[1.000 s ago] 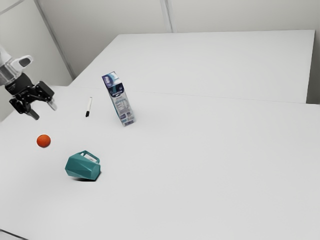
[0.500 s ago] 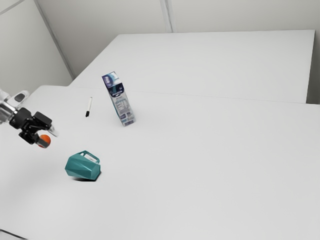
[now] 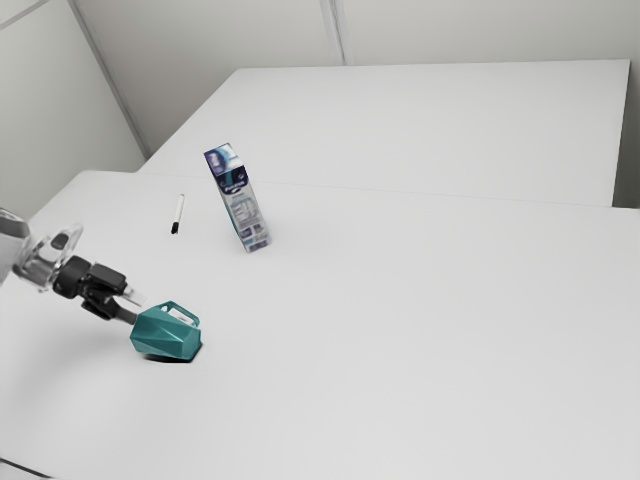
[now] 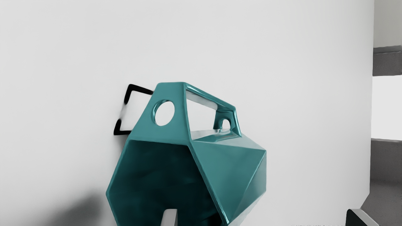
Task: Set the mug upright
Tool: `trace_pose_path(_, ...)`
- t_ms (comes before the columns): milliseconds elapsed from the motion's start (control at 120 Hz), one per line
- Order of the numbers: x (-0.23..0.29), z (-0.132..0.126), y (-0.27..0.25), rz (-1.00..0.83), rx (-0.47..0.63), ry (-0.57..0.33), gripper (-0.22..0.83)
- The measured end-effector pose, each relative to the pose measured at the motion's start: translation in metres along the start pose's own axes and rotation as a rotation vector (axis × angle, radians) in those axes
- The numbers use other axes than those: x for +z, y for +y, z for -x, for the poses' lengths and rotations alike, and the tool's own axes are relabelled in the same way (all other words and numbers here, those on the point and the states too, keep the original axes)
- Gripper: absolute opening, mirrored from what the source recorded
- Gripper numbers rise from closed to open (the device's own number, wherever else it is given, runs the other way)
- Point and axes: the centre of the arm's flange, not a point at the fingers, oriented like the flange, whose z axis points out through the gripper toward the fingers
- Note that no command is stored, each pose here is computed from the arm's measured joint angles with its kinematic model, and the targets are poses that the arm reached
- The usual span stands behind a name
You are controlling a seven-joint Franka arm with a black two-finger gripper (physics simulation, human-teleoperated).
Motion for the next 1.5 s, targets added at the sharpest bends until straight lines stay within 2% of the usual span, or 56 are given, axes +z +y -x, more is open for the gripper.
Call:
trace_pose_path(583,0.036,0.007,-0.013,0.113,0.129,-0.005,0.57)
trace_pose_path(650,0.038,0.007,-0.012,0.120,0.140,-0.003,0.51)
trace_pose_path(908,0.039,0.006,-0.010,0.130,0.178,0.000,0.15)
trace_pose_path(1075,0.038,0.005,-0.007,0.128,0.197,0.002,-0.03)
trace_pose_path(1258,0.035,0.003,-0.002,0.120,0.220,0.005,-0.12)
trace_pose_path(1500,0.027,-0.009,0.034,0.086,0.293,0.003,-0.15)
